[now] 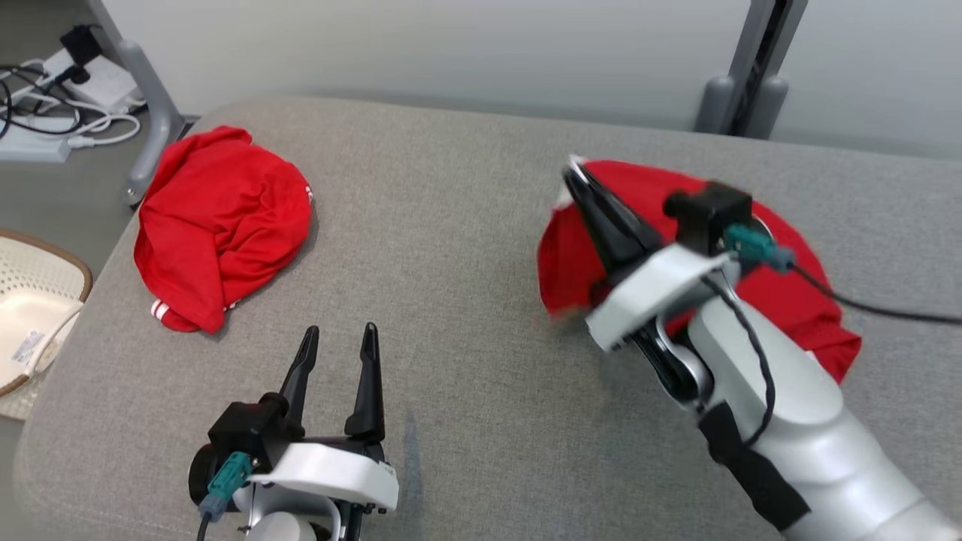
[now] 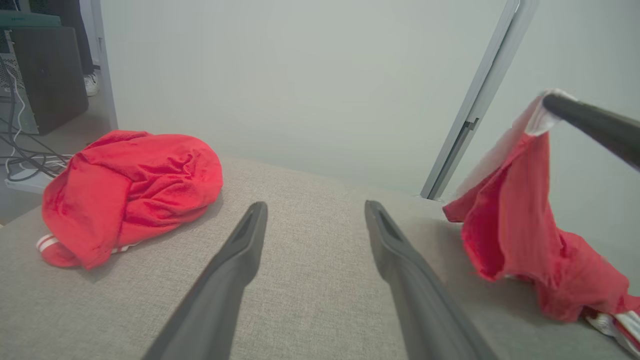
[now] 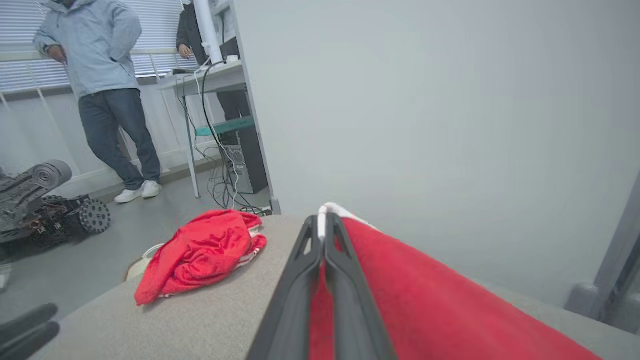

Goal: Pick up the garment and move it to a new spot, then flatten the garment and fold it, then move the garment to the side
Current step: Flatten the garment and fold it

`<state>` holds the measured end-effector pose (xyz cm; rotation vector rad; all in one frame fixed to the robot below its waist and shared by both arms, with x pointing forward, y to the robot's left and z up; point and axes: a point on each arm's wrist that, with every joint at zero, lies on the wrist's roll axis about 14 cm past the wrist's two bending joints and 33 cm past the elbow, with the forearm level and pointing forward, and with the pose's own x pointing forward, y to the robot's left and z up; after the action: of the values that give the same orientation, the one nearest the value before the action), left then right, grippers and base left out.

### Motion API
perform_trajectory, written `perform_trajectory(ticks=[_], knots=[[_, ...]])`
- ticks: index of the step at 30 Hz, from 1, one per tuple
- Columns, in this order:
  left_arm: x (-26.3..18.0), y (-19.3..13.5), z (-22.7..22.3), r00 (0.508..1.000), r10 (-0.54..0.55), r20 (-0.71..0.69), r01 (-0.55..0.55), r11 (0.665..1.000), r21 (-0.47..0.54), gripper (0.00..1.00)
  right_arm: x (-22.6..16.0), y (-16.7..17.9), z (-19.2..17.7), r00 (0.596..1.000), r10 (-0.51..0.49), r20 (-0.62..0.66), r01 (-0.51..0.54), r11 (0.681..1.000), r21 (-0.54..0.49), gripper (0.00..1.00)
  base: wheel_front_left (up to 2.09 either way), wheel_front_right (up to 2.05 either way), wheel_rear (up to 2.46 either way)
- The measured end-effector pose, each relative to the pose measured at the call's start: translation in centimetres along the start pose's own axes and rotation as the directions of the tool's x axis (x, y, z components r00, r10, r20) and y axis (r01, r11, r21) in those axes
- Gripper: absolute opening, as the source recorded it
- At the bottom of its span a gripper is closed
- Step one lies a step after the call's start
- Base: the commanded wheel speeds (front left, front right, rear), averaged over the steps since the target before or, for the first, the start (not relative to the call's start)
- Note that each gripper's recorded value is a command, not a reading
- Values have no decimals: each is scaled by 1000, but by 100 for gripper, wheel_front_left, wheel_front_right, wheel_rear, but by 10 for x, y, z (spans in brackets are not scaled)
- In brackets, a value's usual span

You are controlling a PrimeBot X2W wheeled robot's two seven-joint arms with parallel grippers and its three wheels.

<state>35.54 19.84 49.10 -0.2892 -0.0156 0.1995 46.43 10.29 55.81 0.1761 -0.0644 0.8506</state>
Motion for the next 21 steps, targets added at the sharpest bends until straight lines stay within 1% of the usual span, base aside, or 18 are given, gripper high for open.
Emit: perform_trajectory(ticks=[3,5,7,9,11,12,13,15,16,18,19,20,21], knots=[[-6,-1,2,1000,-5,6,5,1000,-9,100,12,27,57,988,77,135,-82,996,34,0,0,0,0],[-10,-2,3,1000,-8,11,8,1000,-15,100,16,44,99,966,117,232,-139,987,78,0,0,0,0],[-13,-3,4,1000,-8,14,9,1000,-21,100,16,57,139,934,147,325,-194,974,114,0,0,0,0],[-15,-4,4,1000,-11,16,12,1000,-25,100,12,61,177,897,150,416,-234,959,158,0,0,0,0],[-17,-4,3,1000,-11,11,12,1000,-28,100,6,56,208,860,133,492,-256,947,193,0,0,0,0],[-17,-5,1,1000,-13,6,13,999,-31,100,-1,31,224,844,70,531,-223,947,230,0,0,0,0],[-17,-6,1,1000,-15,6,15,999,-31,100,-4,12,222,855,26,518,-180,952,248,0,0,0,0],[-17,-7,-1,1000,-18,0,18,999,-33,100,-10,-31,203,884,-73,461,-64,960,274,0,0,0,0],[-16,-7,-2,1000,-18,-2,17,999,-34,100,-14,-51,189,899,-123,419,-10,953,301,0,0,0,0],[-14,-8,-4,1000,-18,-8,18,999,-34,100,-25,-87,153,922,-223,318,96,924,369,0,0,0,0],[-13,-9,-6,1000,-21,-15,20,999,-33,100,-32,-107,130,929,-274,250,164,909,384,0,0,0,0],[-12,-9,-8,999,-24,-23,23,999,-30,100,-42,-125,107,931,-318,180,232,895,381,0,0,0,0],[-10,-11,-10,999,-28,-28,27,999,-27,100,-55,-145,86,922,-369,116,303,875,377,0,0,0,0]])
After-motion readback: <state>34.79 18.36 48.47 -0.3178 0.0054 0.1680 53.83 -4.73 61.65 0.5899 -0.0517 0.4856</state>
